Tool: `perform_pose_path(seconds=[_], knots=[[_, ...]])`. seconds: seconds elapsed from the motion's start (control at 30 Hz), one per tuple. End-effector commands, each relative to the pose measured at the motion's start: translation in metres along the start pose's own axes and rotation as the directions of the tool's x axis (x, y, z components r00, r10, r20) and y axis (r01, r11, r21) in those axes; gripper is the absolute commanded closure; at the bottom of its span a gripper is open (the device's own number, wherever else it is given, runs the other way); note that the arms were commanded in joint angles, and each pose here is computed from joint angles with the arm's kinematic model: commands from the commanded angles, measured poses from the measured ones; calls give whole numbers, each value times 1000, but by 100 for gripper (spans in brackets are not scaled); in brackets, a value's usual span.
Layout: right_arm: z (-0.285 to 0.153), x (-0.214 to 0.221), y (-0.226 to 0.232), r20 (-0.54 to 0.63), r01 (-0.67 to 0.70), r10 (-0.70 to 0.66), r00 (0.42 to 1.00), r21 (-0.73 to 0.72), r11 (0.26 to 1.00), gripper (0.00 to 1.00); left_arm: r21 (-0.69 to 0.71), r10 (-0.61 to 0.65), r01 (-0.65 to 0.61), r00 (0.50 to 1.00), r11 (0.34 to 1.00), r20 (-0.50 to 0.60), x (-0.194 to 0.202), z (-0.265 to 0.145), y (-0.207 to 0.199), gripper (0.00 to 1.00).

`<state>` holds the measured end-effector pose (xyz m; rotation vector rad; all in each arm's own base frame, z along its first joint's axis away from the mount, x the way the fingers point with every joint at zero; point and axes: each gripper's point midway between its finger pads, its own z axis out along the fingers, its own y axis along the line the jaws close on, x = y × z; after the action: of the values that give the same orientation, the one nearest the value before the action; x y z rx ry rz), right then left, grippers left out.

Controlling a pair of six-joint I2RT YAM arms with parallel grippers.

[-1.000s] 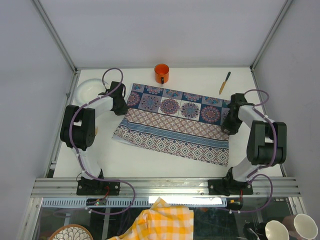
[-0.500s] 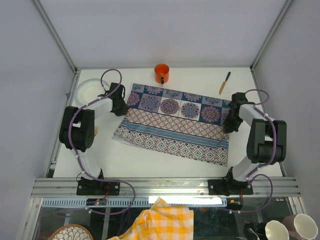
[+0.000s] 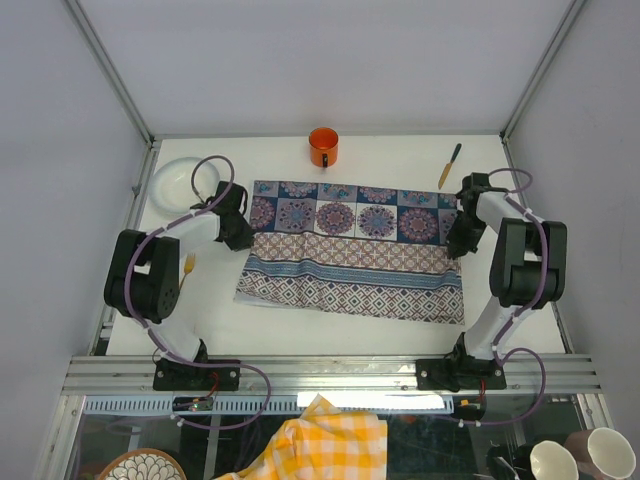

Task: Set the dinner table for one person
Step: Adjust the napkin at the center of the board.

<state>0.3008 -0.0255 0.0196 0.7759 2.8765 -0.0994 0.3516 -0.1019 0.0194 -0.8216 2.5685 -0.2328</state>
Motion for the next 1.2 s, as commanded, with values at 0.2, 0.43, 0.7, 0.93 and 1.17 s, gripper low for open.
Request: perform_pose_path(seconds=[0.2,0.43,0.7,0.93,1.17], knots=[[5,-36,12,89,9,-7,996,-24,1000,100,-340,-8,-22,996,940,-88,41,-23,85,100],[10,-34,22,75,19,-15,997,-60,998,100,-414,-33,20,999,910,-26,29,-36,115,100],[8,-35,36,80,48,-41,996,-91,995,100,-405,2,-15,999,914,-33,12,-24,112,100],[2,-37,44,90,63,-53,995,-110,992,100,-428,25,-37,999,903,-33,-8,-12,106,100],[0,-36,50,91,68,-58,994,-120,990,100,-439,29,-39,999,898,-30,-23,-2,102,100]])
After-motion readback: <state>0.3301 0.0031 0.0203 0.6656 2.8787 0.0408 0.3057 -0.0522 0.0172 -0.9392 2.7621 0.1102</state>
